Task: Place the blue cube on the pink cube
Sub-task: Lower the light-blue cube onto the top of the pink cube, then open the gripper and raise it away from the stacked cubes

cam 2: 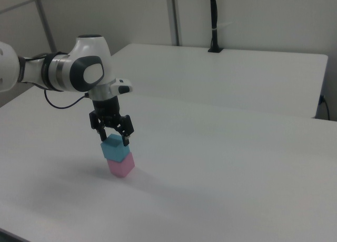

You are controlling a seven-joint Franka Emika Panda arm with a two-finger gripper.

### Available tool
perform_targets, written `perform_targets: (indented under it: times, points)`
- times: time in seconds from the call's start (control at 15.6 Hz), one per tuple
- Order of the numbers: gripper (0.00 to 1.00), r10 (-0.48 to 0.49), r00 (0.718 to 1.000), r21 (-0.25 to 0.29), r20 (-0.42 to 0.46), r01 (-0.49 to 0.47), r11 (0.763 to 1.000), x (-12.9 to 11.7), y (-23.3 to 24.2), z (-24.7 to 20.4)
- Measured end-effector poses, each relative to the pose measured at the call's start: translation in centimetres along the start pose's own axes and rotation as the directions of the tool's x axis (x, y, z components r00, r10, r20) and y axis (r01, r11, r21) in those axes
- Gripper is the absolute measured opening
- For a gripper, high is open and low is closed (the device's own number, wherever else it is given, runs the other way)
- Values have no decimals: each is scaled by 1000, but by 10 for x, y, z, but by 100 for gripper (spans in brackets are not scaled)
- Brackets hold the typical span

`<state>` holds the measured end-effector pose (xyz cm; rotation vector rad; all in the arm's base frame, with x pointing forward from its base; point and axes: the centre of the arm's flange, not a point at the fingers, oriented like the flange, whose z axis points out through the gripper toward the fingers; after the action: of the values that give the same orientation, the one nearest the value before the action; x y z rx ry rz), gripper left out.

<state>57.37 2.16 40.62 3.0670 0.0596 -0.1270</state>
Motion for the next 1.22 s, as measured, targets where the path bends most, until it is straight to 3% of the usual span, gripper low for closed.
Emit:
perform_targets:
  times: [0.45,0.9,1.22]
  points:
    - [100,2,999,0,-47,-2,1000,4,1,-28]
    - [100,-26,999,-8,-40,25,1000,-15,-20,-173]
    - [100,1,997,-5,-76,-2,1000,-24,-22,-219]
